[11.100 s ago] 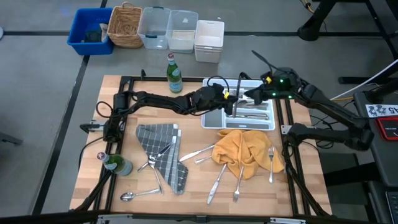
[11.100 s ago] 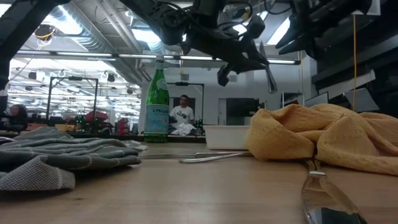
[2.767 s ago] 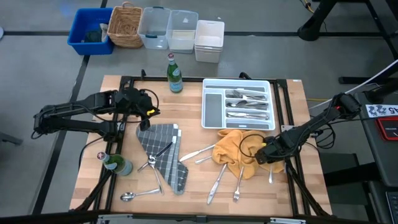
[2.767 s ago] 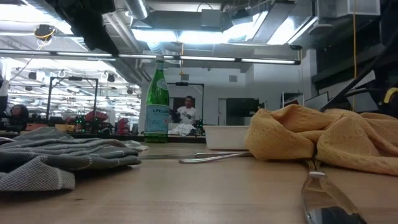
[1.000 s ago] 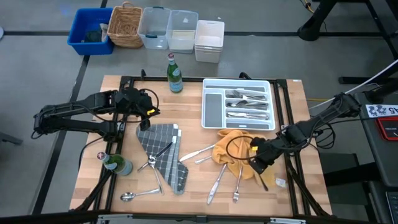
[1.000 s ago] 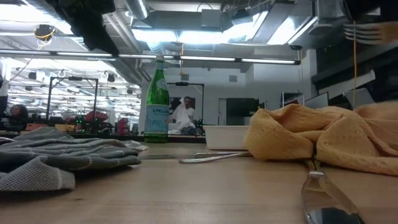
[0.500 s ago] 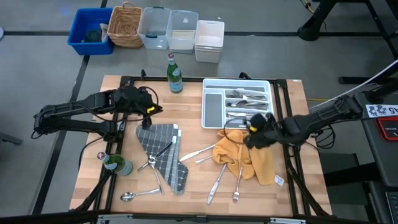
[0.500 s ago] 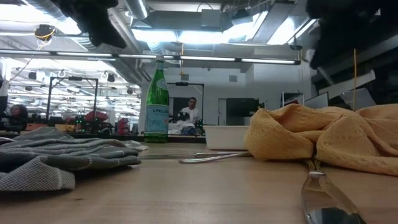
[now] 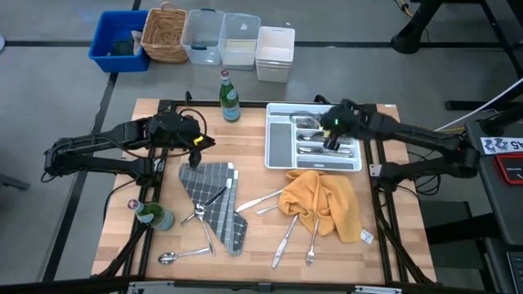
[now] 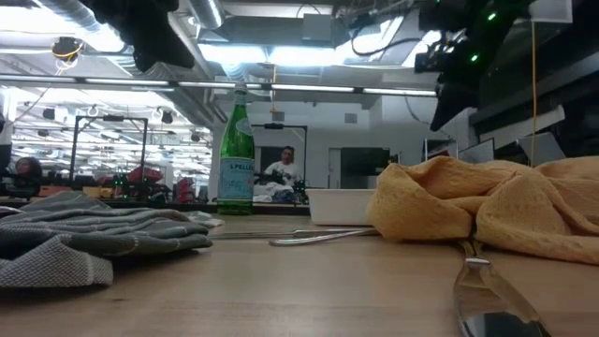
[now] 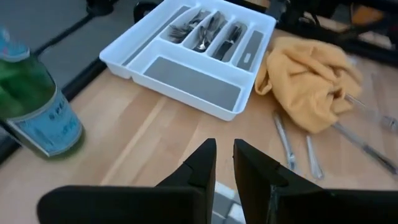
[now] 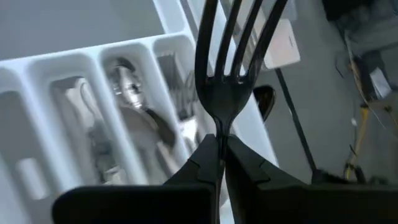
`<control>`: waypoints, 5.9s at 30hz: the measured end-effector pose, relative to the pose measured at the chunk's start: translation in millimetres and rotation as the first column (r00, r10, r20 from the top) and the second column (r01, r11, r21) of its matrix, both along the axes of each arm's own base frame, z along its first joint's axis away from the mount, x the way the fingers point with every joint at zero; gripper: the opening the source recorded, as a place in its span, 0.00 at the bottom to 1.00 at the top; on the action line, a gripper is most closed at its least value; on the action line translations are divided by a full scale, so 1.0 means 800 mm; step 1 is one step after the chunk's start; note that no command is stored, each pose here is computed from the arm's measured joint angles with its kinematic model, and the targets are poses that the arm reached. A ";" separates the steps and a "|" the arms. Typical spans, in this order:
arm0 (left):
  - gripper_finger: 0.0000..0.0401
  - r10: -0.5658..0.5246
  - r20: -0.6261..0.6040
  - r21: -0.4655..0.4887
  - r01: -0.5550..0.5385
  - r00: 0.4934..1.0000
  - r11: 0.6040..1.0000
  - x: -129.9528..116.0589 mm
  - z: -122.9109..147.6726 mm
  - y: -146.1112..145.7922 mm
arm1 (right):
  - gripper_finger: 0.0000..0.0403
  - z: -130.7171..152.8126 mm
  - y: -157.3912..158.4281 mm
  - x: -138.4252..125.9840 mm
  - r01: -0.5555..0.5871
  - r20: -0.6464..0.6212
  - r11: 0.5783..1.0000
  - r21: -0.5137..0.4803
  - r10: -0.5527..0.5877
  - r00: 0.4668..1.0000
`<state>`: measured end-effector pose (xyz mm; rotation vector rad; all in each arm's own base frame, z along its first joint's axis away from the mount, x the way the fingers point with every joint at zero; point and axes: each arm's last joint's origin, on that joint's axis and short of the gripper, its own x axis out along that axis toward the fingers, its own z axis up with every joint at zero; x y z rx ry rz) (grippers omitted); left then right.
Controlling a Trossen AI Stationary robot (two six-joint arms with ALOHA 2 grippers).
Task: Sort silverware
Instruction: Put the silver fork into the cutlery tray, then put the silver knife into the cutlery tray
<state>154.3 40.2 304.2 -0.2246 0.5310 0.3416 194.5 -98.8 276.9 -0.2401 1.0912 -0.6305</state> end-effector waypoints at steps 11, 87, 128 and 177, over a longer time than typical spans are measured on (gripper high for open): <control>0.11 0.101 0.028 -0.094 -0.098 0.994 0.991 0.000 0.000 0.001 | 0.04 -0.049 -0.104 -0.013 -0.140 -0.184 0.985 0.104 0.157 0.970; 0.11 -0.315 0.141 -0.238 0.341 0.939 0.909 0.229 -0.132 -0.051 | 0.29 0.015 -0.169 0.037 -0.058 0.140 0.938 0.342 0.011 0.990; 0.11 -0.374 -0.396 -0.382 0.220 0.838 0.898 0.327 -0.173 -0.056 | 0.29 0.015 -0.163 0.033 -0.051 0.114 0.911 0.410 0.005 0.994; 0.31 -0.219 -0.566 -0.198 0.127 0.795 0.972 0.316 -0.196 -0.106 | 0.29 0.015 -0.163 0.033 -0.050 0.116 0.911 0.409 0.003 0.993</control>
